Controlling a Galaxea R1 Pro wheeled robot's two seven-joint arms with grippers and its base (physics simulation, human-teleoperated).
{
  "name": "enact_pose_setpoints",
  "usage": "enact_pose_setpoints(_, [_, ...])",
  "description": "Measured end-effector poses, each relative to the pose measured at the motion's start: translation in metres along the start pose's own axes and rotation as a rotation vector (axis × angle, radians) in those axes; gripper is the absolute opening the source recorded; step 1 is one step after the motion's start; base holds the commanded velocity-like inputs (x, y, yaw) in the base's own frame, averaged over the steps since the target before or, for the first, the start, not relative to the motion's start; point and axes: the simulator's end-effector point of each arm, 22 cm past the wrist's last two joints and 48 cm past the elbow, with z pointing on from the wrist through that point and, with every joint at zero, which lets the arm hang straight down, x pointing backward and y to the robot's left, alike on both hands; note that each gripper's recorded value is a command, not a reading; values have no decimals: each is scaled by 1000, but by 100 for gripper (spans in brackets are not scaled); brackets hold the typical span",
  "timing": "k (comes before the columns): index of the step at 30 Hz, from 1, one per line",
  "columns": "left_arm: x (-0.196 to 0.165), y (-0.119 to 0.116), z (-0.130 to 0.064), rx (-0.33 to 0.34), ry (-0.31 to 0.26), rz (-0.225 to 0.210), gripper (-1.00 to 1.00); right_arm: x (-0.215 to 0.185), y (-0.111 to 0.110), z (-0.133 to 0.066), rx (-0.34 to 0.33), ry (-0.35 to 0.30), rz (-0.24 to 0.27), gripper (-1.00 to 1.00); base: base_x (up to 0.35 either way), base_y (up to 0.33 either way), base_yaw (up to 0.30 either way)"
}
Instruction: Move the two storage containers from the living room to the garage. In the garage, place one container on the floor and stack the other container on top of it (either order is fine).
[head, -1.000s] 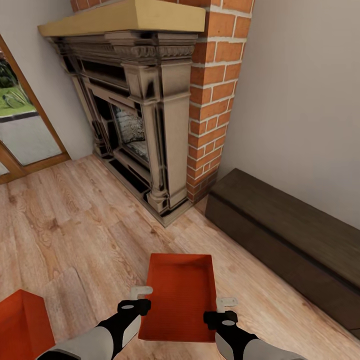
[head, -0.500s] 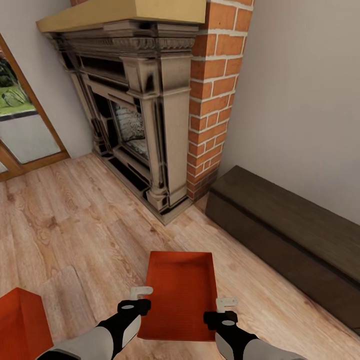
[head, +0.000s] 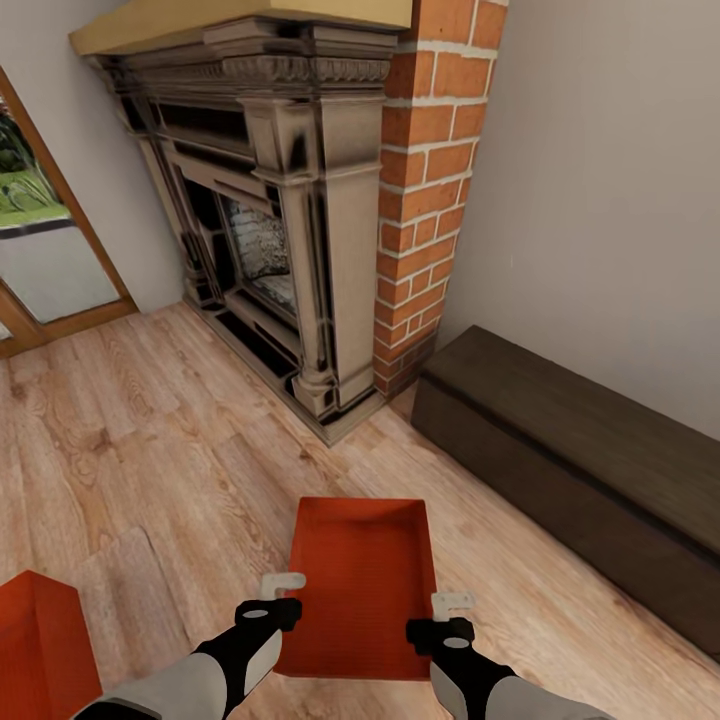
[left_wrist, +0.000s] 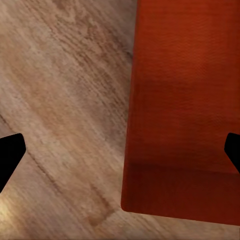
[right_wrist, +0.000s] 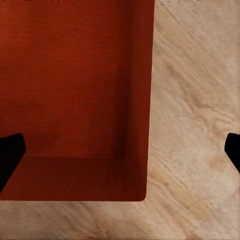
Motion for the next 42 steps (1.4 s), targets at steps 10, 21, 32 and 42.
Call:
enact_pose_setpoints(10, [10,-1,18,2,-1,1,100,-10,2,17,-2,-55,13,100,0,0,0])
enact_pose_setpoints(21, [22,-3,37,2,-1,0,100,-4,4,36,-2,-82,17,100,0,0,0])
enact_pose_setpoints(32, [25,-4,49,-2,-16,-5,100,-3,2,48,2,-117,27,100,0,0,0])
enact_pose_setpoints(42, [28,-4,50,-1,-12,-4,100,-2,-12,50,22,-115,28,100,0,0,0])
